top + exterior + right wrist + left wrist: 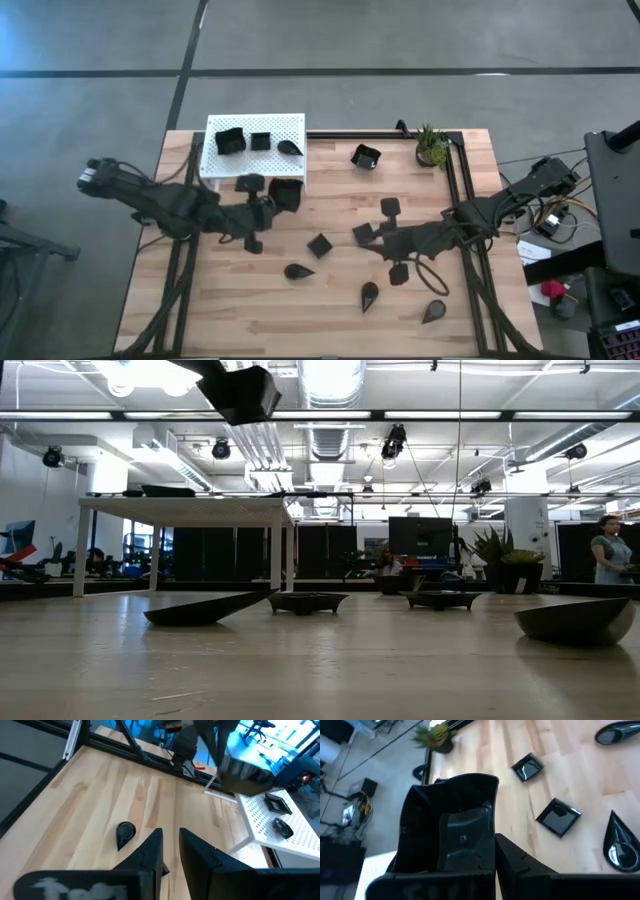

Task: Pick & Place Mini shaped plates
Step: Stack the distorted square plate on top of the other distorted square plate on the shelf

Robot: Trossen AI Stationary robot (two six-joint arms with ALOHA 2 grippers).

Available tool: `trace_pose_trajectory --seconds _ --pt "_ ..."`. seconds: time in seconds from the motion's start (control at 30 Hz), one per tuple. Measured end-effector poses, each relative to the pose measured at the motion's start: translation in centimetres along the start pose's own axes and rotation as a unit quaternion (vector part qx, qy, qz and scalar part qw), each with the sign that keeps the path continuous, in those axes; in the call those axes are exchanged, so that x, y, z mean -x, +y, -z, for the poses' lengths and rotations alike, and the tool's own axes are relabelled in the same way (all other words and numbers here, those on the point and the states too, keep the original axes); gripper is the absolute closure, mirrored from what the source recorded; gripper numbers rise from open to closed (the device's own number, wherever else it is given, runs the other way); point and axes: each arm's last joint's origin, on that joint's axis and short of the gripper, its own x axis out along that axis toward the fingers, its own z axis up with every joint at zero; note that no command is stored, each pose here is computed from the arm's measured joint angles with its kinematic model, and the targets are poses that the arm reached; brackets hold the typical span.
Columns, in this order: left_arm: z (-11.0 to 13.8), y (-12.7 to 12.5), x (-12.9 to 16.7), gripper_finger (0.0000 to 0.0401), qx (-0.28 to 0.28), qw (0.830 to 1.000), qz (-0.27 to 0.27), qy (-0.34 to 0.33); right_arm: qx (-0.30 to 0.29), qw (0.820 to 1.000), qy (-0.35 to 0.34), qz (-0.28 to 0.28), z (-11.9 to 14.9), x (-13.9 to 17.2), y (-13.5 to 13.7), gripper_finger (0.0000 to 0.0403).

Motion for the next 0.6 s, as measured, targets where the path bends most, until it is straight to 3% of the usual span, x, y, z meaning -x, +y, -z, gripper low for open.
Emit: trace_pose_trajectory --seconds 0.27,0.4,0.6 --pt "2.4 3.7 1.9 0.0401 0.058 0.994 -0.082 0.046 -0.018 1.000 -0.004 0.011 -0.1 0.1 -0.4 0.0346" --pt "3.9 5.4 2.2 0.0401 0.101 0.985 -0.113 0.084 -0.042 0.999 -0.013 0.024 -0.4 0.6 -1.0 0.0346" --pt "6.0 7.4 2.4 0.0401 0.120 0.968 -0.149 0.162 -0.080 0.994 -0.033 0.064 -0.8 1.9 -2.9 0.0344"
